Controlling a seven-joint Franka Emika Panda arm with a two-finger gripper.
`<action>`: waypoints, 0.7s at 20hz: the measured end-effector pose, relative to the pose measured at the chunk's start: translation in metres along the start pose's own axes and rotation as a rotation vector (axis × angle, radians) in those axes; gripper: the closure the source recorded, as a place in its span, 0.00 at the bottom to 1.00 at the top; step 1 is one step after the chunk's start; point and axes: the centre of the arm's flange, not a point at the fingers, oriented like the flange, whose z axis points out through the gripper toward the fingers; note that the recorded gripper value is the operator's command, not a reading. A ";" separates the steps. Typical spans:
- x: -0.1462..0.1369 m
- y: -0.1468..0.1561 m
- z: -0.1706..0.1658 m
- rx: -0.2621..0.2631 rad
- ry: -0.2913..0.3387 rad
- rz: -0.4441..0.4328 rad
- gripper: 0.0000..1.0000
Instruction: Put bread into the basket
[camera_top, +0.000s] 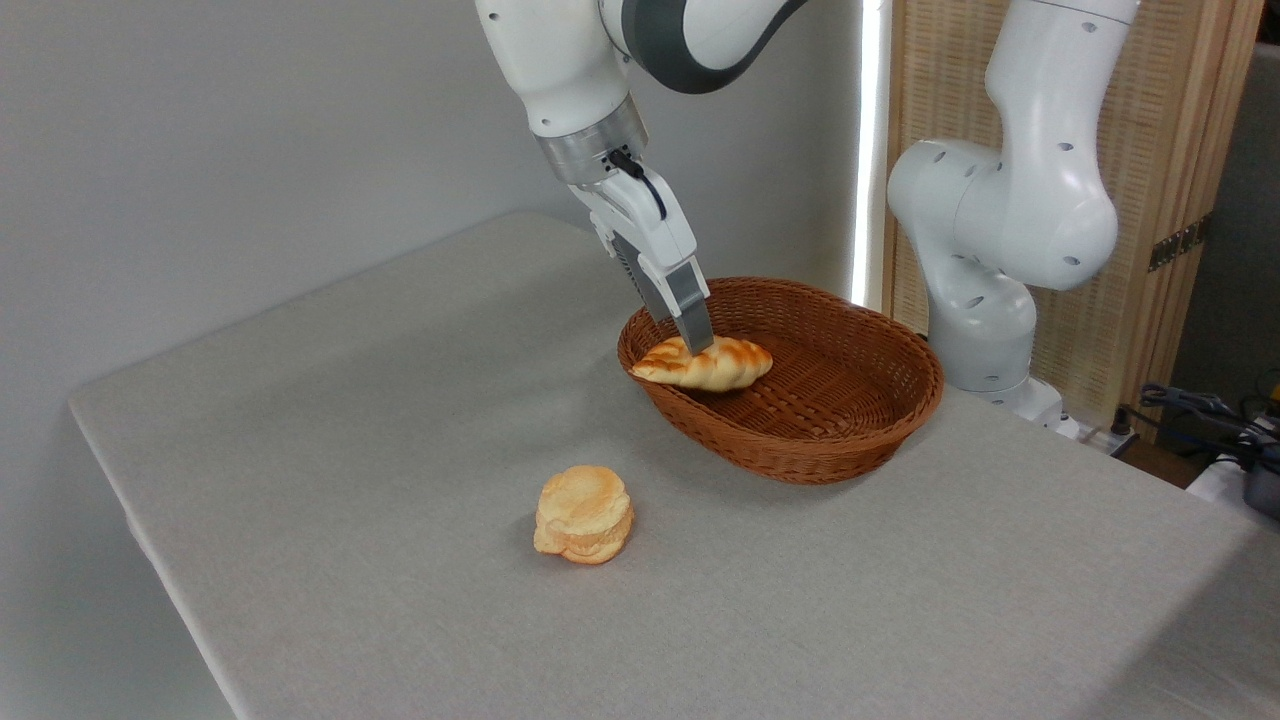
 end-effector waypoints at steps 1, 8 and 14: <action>0.000 -0.001 -0.003 0.005 0.007 0.000 0.00; -0.012 -0.032 -0.080 0.087 0.164 -0.053 0.00; -0.009 -0.099 -0.122 0.174 0.306 -0.129 0.00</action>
